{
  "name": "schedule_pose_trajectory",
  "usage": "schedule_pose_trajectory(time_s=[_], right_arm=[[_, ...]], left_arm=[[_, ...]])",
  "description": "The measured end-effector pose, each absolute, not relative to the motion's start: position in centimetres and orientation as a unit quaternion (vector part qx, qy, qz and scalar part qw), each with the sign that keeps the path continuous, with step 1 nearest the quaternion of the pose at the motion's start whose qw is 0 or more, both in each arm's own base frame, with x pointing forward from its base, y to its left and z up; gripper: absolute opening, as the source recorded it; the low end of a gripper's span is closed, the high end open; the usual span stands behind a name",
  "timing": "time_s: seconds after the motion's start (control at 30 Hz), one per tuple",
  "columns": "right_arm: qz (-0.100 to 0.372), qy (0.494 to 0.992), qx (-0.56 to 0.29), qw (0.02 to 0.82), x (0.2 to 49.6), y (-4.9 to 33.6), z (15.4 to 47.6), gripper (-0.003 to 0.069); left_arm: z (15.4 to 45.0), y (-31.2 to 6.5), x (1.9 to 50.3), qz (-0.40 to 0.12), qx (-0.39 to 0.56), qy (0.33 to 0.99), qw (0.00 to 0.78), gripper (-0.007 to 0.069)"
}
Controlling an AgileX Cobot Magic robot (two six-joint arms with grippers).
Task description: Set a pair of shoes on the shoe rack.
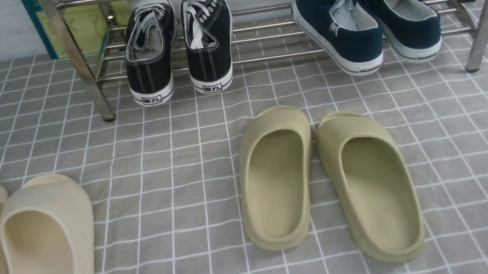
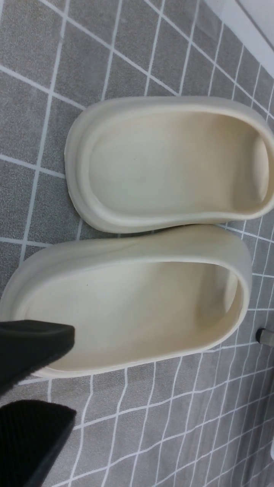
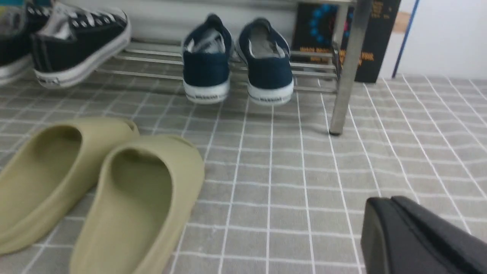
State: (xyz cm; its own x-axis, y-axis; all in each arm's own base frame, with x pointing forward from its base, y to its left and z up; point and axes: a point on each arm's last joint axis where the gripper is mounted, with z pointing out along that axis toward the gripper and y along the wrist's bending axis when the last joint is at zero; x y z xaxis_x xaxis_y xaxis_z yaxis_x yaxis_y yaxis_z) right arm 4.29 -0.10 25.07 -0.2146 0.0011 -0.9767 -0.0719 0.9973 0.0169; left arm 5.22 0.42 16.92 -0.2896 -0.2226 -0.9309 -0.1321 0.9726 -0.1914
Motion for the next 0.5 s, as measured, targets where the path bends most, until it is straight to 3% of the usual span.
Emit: schedule_pose_trajectory(time_s=[0.27,0.5], right_arm=[[0.027,0.786,0.048,0.616,5.3,-0.2,18.5,0.0008],[0.01,0.769,0.079,0.634,5.5,-0.6,18.1,0.0008]], left_arm=[[16.9,0.4,5.2,-0.039,-0.111,0.802,0.586,0.0238],[16.9,0.4,5.2,-0.039,-0.111,0.802,0.586,0.0238]])
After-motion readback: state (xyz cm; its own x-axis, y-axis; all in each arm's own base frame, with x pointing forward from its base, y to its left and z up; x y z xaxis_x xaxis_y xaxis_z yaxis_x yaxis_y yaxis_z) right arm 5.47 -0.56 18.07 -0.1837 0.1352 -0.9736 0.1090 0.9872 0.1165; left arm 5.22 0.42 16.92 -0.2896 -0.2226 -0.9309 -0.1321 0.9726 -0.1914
